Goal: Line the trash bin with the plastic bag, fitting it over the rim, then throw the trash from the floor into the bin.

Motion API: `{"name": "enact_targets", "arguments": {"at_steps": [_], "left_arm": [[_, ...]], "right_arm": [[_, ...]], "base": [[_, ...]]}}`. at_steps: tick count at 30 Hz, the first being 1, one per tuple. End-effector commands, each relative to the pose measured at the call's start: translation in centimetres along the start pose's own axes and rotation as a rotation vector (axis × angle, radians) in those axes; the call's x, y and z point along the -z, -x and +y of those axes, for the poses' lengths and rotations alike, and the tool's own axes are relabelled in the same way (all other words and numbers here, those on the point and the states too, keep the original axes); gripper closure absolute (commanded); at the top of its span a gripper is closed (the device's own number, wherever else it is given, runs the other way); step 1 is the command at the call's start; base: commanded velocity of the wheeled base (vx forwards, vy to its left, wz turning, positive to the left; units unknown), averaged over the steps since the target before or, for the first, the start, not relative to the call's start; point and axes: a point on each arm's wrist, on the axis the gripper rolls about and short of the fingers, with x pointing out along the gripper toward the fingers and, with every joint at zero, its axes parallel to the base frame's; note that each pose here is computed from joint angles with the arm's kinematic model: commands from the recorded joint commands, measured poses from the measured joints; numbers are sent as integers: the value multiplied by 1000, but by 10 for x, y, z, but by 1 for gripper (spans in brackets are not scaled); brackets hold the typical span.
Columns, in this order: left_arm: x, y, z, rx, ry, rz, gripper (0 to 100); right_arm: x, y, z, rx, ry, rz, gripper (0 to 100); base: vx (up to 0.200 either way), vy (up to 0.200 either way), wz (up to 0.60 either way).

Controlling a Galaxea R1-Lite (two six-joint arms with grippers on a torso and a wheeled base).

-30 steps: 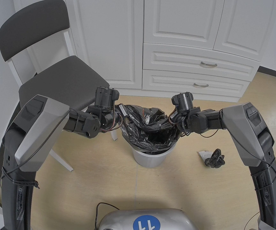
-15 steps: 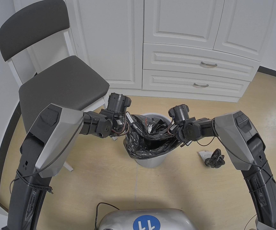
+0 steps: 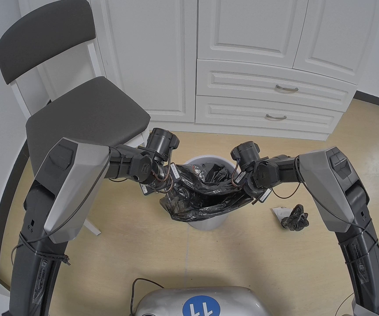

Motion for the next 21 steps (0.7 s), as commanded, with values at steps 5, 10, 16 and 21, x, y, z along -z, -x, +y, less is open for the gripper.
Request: {"name": "enact_targets", "arguments": {"at_steps": [5, 10, 16, 21], "left_arm": [[18, -30, 5, -23, -7, 32, 100], [18, -42, 7, 12, 16, -2, 100], [10, -53, 10, 64, 88, -83, 100], [2, -57, 12, 107, 151, -145, 100]], "right_arm": [[12, -22, -5, -11, -13, -19, 100], [0, -27, -2, -72, -73, -73, 100], [-16, -30, 1, -129, -148, -163, 100], [-32, -29, 6, -208, -241, -246, 100]], "base": [[0, 0, 0], [0, 0, 0], [0, 0, 0], [0, 0, 0]]}}
